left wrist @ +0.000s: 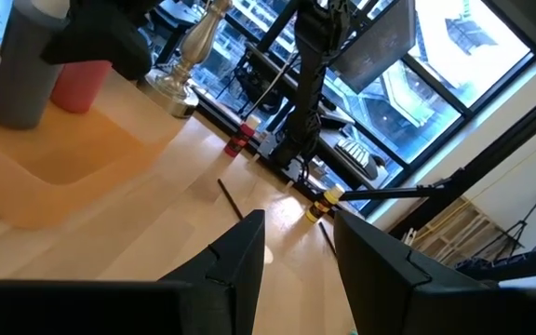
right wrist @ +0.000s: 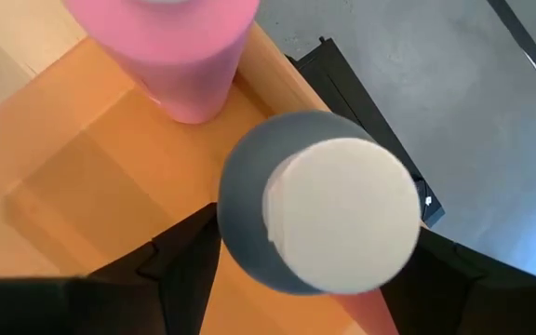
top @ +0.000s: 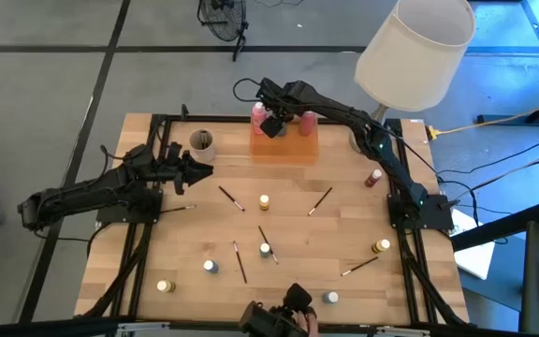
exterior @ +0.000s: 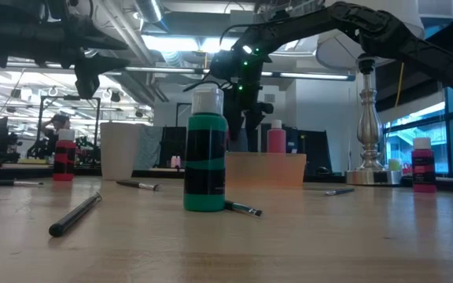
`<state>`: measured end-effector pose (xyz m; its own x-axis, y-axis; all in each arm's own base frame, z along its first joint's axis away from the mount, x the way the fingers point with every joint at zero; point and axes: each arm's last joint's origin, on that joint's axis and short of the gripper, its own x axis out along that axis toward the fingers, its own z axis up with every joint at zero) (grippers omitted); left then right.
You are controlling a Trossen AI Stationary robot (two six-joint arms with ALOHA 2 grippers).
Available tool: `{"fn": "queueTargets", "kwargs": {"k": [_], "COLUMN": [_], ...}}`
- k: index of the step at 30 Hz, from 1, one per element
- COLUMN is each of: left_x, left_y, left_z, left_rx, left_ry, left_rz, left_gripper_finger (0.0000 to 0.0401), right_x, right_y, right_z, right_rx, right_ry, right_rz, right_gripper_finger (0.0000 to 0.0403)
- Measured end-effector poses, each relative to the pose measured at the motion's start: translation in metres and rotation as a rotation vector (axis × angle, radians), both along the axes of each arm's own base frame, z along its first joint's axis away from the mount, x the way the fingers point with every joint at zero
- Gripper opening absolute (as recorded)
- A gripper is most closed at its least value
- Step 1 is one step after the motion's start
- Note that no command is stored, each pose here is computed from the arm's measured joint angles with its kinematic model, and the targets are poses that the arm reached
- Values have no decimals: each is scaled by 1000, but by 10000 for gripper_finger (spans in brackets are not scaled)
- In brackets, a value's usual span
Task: Pick & Place Paint Supplies
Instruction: Put the black paint bottle into the orange bin
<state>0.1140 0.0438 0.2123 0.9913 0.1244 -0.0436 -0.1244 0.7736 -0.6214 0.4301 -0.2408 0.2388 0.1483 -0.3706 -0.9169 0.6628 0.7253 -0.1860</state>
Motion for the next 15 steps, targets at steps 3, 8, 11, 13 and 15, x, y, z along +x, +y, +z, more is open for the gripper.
{"fn": "queueTargets", "kwargs": {"k": [3, 8, 11, 13, 15], "left_x": [0, 0, 0, 0, 0], "left_y": [0, 0, 0, 0, 0], "left_z": [-1, -2, -3, -2, -3], "left_rx": [-3, -10, -12, -10, -7], "left_ry": [6, 19, 24, 24, 25], "left_rz": [0, -1, -2, -2, -2], "left_gripper_finger": [127, 127, 127, 127, 127], "right_x": [-1, -4, -7, -8, -9], "right_y": [0, 1, 2, 2, 2], "right_z": [1, 9, 17, 23, 25], "right_rx": [2, -4, -35, -61, -68], "right_ry": [5, -3, -7, -7, -7], "right_rz": [-1, -6, -14, -22, -24], "right_gripper_finger": [261, 261, 261, 261, 261]}}
